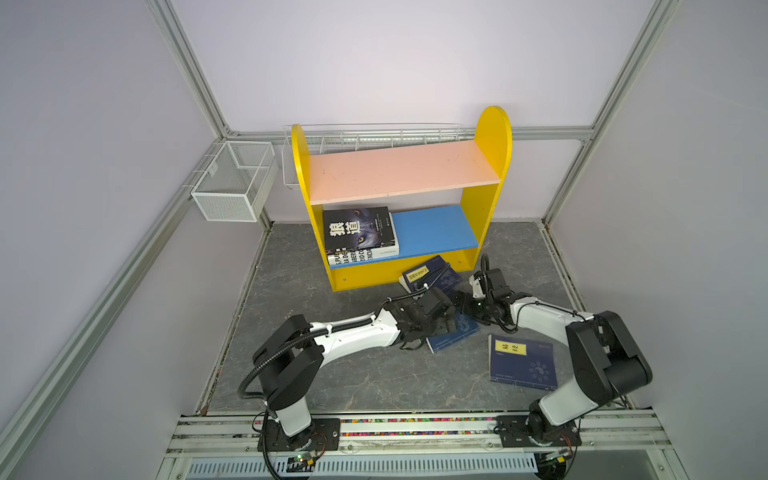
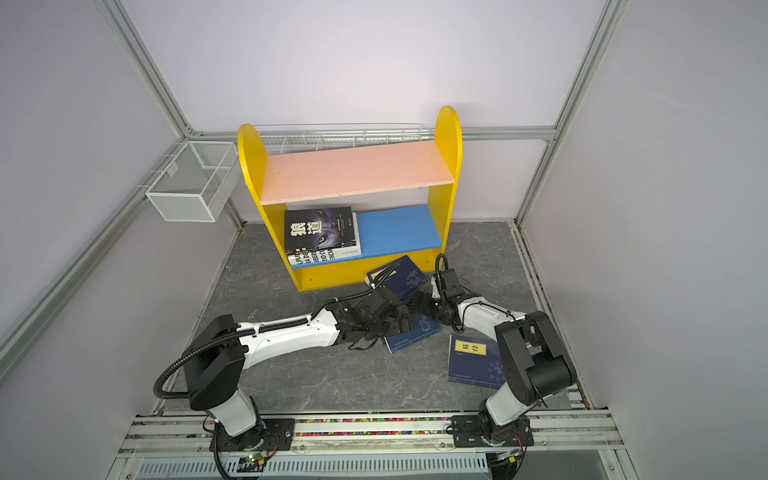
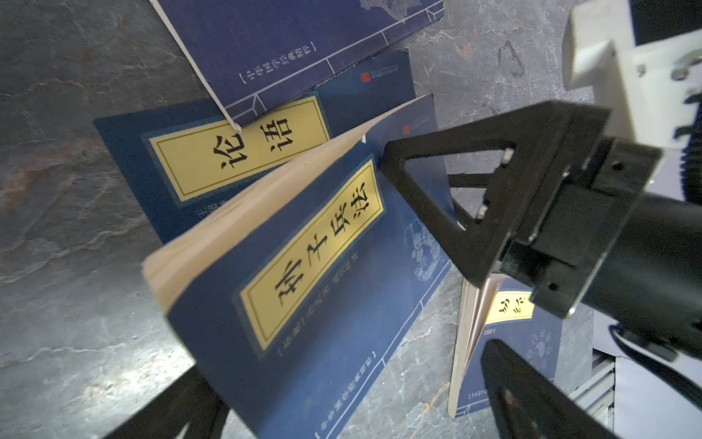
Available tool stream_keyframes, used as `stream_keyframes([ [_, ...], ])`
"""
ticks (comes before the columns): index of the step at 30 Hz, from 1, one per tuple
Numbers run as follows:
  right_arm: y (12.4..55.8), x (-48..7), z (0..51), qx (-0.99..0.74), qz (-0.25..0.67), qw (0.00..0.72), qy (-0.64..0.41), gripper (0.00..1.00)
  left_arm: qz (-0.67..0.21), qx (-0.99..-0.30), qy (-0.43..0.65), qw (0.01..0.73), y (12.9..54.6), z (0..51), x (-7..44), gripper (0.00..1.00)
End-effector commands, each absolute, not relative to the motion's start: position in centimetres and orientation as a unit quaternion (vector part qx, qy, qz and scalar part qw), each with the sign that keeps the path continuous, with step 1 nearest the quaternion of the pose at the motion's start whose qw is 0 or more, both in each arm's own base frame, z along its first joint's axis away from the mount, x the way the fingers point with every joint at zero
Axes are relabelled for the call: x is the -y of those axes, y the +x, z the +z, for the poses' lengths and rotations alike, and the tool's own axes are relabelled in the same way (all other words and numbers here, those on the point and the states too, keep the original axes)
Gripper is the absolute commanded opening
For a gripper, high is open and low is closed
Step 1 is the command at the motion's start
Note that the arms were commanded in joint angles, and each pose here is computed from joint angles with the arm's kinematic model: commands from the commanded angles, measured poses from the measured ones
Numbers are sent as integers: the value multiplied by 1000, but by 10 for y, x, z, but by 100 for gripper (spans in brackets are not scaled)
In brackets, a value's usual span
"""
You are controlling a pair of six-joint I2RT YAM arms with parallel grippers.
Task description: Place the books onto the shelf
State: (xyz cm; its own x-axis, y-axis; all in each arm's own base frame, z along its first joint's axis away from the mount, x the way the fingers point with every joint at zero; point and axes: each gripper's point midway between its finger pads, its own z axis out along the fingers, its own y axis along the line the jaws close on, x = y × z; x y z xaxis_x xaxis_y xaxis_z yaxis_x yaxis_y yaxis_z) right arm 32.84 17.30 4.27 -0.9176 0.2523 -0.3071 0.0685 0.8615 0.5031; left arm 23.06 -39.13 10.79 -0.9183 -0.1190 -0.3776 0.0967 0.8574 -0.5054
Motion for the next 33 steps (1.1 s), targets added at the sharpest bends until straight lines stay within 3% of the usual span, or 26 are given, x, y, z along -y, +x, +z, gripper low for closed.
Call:
stream_keyframes([
  [1, 315, -189, 39, -947, 275, 147, 81, 99, -326, -918, -5, 226, 233, 128, 410, 100],
  [12, 320, -201, 49, -933, 320, 142, 84, 100, -455, -836, -32, 305, 236, 164, 396, 85],
  [19, 326, -200, 69, -926, 331, 160, 85, 100, -516, -789, -45, 331, 236, 177, 393, 67],
  [24, 329, -197, 80, -924, 330, 172, 85, 100, -505, -800, -47, 321, 239, 171, 396, 45],
  [33, 331, -188, 93, -921, 328, 190, 88, 100, -468, -826, -55, 309, 243, 156, 394, 25],
])
